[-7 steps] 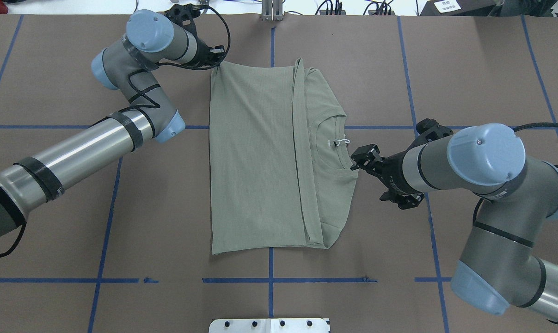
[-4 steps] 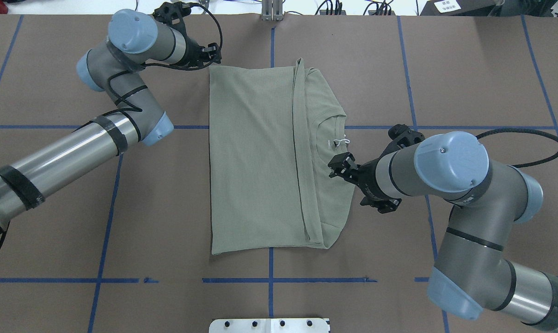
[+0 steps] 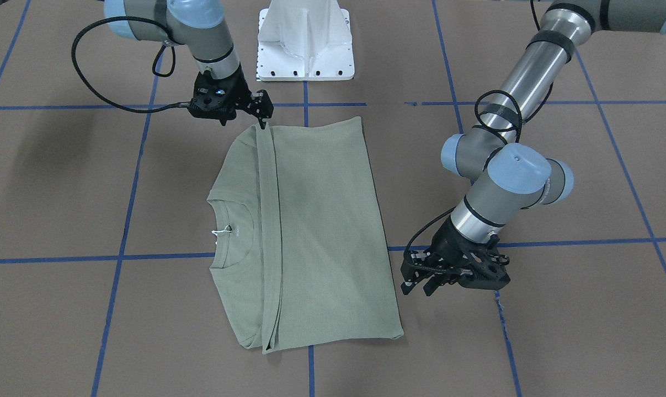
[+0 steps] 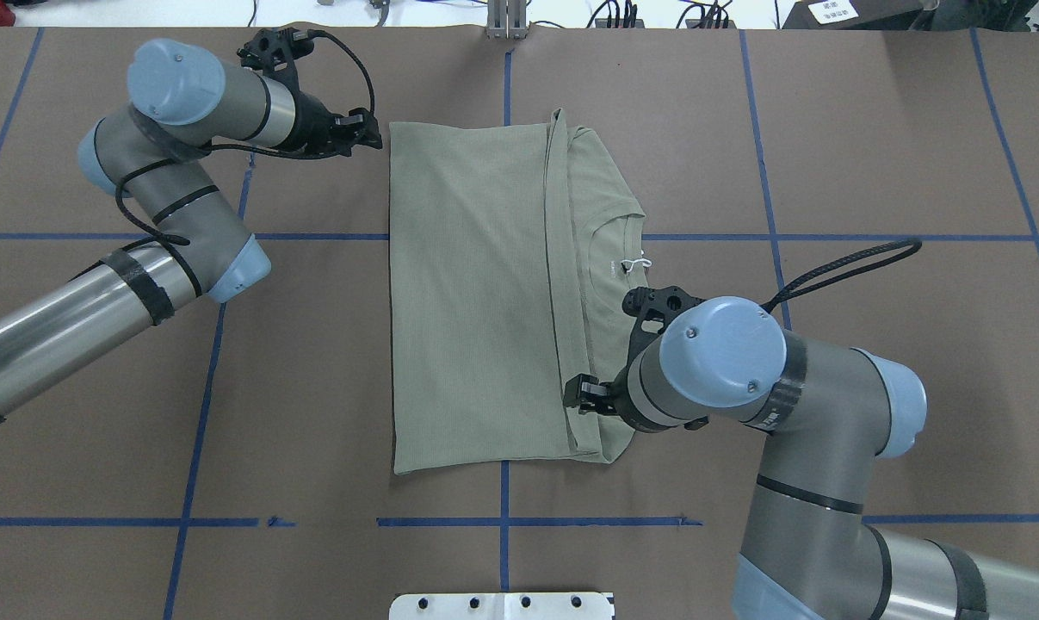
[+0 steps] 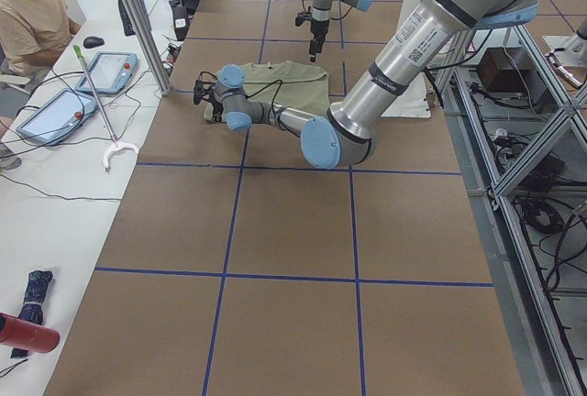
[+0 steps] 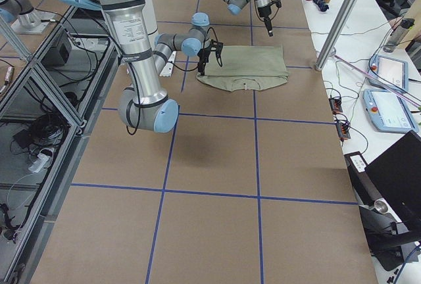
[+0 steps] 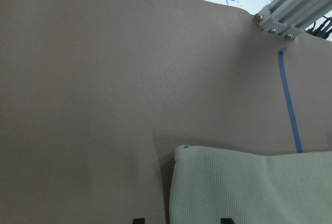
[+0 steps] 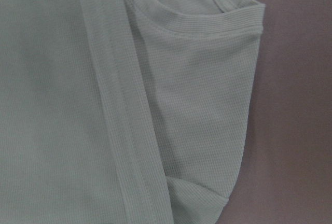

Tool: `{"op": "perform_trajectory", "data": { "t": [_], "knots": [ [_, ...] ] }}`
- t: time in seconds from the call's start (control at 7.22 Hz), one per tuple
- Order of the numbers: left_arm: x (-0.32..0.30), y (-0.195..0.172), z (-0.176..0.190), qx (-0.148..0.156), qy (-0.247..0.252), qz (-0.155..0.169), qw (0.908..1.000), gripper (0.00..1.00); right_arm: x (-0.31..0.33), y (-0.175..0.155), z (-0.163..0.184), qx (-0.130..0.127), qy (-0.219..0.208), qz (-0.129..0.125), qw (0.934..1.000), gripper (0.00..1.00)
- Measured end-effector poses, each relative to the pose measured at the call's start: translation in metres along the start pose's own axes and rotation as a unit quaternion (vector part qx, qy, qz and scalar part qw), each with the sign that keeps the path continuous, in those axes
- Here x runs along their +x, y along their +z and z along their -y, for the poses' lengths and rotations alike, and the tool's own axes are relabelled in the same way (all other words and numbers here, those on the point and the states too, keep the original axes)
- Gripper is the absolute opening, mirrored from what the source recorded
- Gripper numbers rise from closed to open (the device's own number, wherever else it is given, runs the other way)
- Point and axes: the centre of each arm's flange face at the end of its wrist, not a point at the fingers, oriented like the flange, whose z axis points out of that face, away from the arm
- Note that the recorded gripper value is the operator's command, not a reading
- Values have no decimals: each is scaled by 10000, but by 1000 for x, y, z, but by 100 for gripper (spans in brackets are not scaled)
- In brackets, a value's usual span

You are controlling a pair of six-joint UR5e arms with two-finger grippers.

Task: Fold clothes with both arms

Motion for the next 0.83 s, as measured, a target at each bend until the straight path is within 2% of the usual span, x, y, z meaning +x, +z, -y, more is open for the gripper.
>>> {"op": "perform_trajectory", "data": {
  "t": [0.14,0.28,0.55,0.83],
  "knots": [
    [-7,-11,-8,-23,-33,-57,10000,58,-12,2,-3,-17,-678,-219,9975,77],
    [-11,-18,-13,-35,-66,-86,9999,58,-20,8,-5,9,-1388,-398,9895,63],
    [-16,-20,-20,-72,-151,-89,9998,58,-33,22,-10,107,-2568,-751,9635,53],
    [-29,-22,-28,-123,-389,-50,9992,59,-52,28,-29,198,-3335,-1035,9369,53]
  ]
}}
